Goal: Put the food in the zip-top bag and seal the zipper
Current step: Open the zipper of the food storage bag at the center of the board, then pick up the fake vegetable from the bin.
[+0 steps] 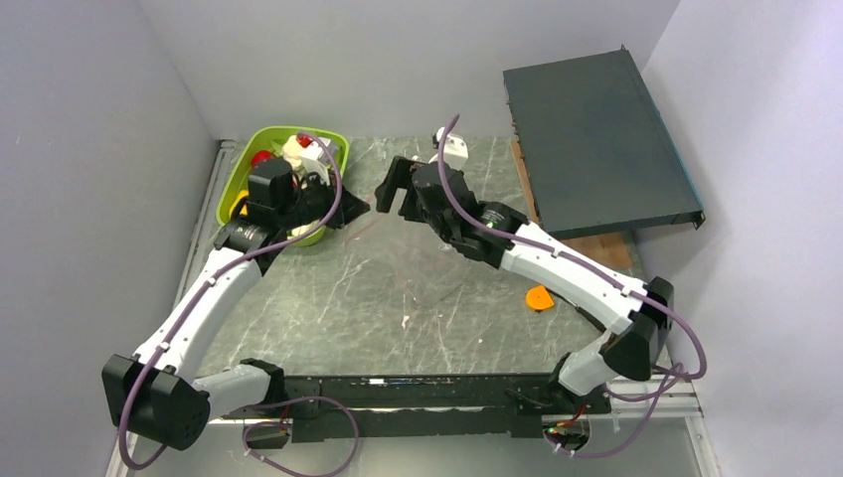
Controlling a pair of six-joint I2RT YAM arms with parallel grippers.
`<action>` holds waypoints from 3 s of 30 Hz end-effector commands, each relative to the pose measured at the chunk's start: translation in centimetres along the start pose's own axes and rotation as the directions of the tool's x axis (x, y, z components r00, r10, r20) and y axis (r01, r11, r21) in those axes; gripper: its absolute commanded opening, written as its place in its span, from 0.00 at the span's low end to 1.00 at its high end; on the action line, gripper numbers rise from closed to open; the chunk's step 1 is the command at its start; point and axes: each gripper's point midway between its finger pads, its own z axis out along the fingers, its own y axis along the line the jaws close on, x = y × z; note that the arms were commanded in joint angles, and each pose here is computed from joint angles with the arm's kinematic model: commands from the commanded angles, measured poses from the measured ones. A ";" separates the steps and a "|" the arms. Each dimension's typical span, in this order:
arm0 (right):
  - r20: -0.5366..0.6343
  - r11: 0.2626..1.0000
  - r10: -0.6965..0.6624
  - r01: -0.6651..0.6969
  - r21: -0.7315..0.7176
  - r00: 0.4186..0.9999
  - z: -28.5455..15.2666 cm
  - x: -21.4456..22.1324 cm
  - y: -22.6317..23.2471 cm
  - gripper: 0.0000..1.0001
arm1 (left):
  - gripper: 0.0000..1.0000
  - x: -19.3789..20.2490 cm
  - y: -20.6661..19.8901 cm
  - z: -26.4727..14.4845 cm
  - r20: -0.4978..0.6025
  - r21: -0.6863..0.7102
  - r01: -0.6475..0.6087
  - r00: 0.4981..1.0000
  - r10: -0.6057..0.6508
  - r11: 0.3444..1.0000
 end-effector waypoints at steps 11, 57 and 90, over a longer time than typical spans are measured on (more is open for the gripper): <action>0.028 0.987 0.003 -0.007 0.162 1.000 2.5 -0.5 -3.0 0.55 | 0.00 -1.2 -1.4 0.1 0.056 0.047 -0.064 0.997 0.061 0.997; -0.090 0.754 -0.641 0.648 0.109 0.762 1.0 2.8 -7.9 0.00 | 1.00 -1.8 12.8 -3.3 0.127 -0.427 0.174 0.983 -0.132 0.887; -0.030 0.839 -0.544 0.543 -0.040 0.839 -1.7 2.2 -8.2 0.00 | 0.71 4.5 28.3 3.1 -0.271 -0.731 -0.039 0.933 -0.238 0.681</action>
